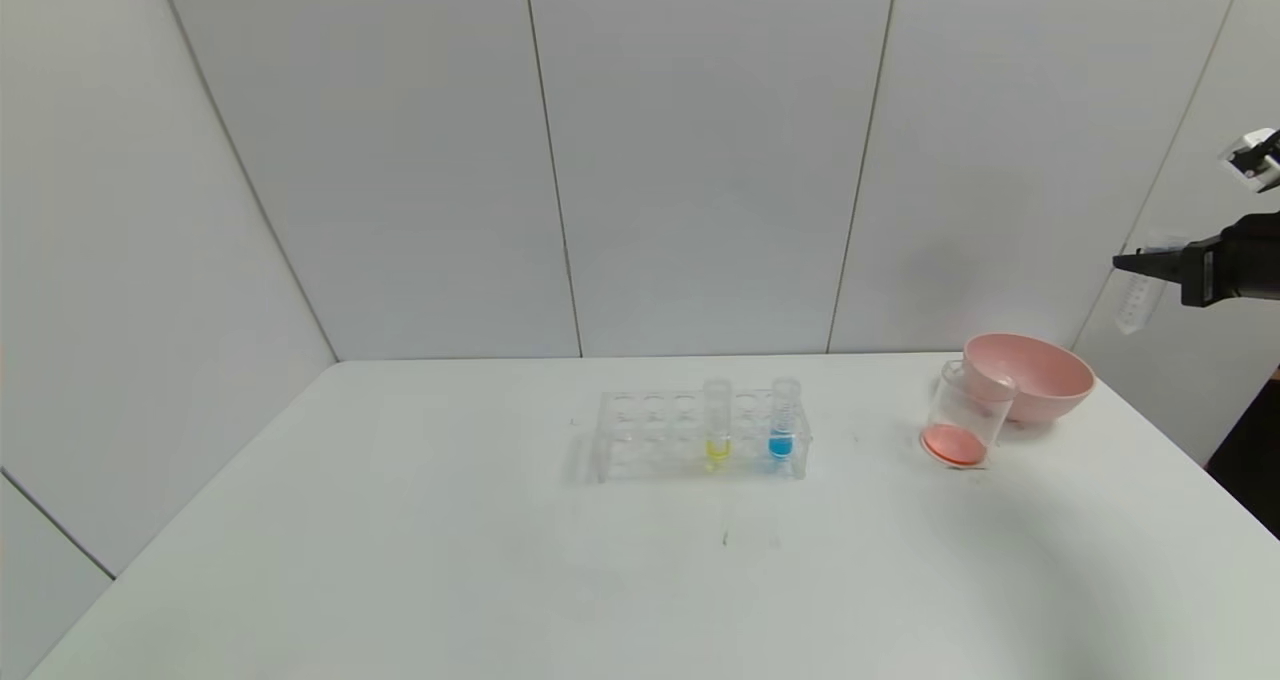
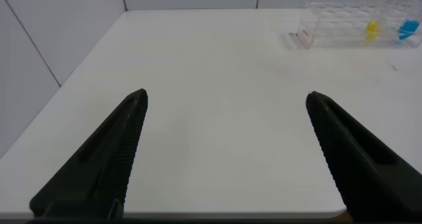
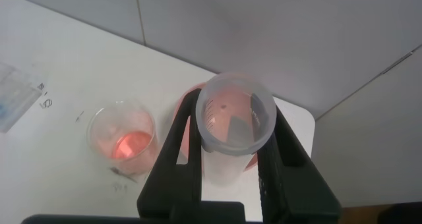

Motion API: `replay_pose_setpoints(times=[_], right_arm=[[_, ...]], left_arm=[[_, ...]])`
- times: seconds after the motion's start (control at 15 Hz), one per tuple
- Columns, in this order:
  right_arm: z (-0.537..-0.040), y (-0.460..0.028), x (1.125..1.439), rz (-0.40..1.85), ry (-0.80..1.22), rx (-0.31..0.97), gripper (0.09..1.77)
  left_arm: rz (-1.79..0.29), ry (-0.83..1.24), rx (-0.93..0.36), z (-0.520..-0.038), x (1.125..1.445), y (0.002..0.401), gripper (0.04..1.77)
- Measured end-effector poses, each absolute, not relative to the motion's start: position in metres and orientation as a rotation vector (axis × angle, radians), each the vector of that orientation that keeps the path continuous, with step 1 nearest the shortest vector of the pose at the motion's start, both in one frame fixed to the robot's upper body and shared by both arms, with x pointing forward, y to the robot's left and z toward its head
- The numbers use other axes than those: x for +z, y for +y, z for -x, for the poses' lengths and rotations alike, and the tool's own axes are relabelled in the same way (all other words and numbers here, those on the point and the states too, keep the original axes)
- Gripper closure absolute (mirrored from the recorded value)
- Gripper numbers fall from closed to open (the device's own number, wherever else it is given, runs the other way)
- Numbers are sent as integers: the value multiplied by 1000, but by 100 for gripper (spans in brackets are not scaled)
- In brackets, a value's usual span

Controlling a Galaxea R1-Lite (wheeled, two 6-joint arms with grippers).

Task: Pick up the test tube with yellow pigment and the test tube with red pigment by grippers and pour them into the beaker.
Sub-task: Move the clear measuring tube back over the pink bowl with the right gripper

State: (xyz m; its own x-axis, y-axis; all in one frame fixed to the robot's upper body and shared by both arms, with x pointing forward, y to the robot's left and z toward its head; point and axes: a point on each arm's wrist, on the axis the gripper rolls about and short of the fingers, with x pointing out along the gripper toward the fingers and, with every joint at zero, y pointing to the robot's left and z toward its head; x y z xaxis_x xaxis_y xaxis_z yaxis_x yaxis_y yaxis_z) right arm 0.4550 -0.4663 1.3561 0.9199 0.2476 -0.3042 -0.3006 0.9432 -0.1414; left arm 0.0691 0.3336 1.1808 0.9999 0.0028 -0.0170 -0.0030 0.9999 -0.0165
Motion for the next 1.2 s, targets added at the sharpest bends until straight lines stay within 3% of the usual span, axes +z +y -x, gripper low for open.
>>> replay_pose_setpoints(times=[0.4,0.8,1.2], right_arm=[[-505,-468,1311,89,170,102,132],[-541,-460,1252,25,182,79,132],[-554,-454,1224,14,219,87,132]], left_arm=[[17,17,3,-69,1181,334,9],[16,17,3,-69,1181,334,9],[17,17,3,-69,1181,334,9]])
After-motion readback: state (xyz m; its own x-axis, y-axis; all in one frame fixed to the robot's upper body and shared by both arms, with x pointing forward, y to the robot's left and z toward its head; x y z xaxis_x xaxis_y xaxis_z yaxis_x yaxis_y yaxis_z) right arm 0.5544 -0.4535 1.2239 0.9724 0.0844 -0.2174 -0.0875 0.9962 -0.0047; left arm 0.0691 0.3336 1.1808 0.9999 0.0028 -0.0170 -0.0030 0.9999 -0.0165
